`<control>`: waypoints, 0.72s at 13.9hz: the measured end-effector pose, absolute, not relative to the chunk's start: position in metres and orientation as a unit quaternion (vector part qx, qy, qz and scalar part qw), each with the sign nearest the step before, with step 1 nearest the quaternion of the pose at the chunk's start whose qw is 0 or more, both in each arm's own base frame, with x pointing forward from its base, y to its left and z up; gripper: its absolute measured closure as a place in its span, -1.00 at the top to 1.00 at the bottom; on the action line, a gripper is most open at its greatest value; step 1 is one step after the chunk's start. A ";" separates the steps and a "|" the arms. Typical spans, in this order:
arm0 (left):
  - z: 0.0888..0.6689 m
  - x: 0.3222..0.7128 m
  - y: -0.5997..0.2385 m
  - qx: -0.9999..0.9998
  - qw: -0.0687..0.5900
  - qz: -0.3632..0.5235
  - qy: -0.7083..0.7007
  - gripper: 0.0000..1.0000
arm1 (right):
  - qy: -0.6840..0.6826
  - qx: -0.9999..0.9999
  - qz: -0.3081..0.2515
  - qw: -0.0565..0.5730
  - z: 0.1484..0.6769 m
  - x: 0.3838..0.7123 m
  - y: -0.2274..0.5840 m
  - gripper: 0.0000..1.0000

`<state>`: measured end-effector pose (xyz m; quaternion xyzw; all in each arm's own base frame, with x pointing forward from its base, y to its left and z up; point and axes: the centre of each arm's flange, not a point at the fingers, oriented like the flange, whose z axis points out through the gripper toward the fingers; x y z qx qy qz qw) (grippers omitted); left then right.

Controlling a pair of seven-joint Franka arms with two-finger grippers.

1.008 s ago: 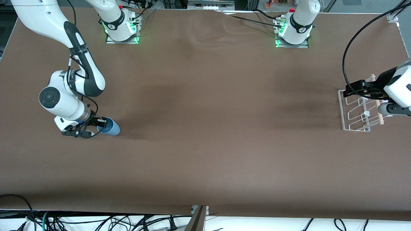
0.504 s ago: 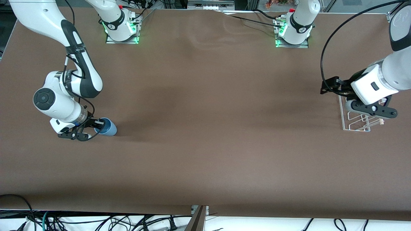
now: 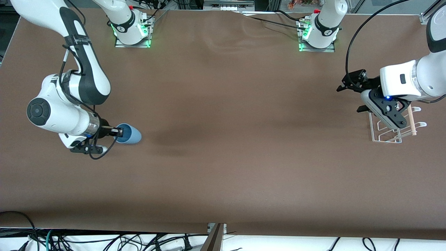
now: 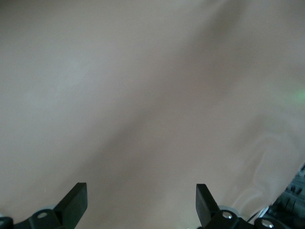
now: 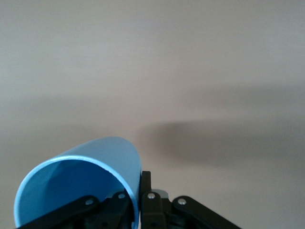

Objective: Transfer cup to left arm and place on rack
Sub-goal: 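Close the right gripper on the cup rim while the left gripper advances, then lift the cup toward the left gripper while the left gripper approaches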

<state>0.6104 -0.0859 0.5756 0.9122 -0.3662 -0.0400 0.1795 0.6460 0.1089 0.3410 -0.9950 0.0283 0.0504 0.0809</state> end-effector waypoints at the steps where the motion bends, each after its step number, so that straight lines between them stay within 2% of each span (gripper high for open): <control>1: 0.577 0.611 -0.087 0.894 0.192 -0.027 -0.403 1.00 | 0.041 -0.993 0.051 0.101 0.349 0.646 0.128 -0.91; 4: 0.576 0.618 -0.095 0.838 0.220 0.032 -0.499 1.00 | 0.057 -0.983 0.055 0.167 0.370 0.642 0.189 -0.91; 10: 0.560 0.632 -0.130 0.742 0.200 0.124 -0.627 1.00 | 0.063 -0.933 0.096 0.340 0.416 0.615 0.310 -0.91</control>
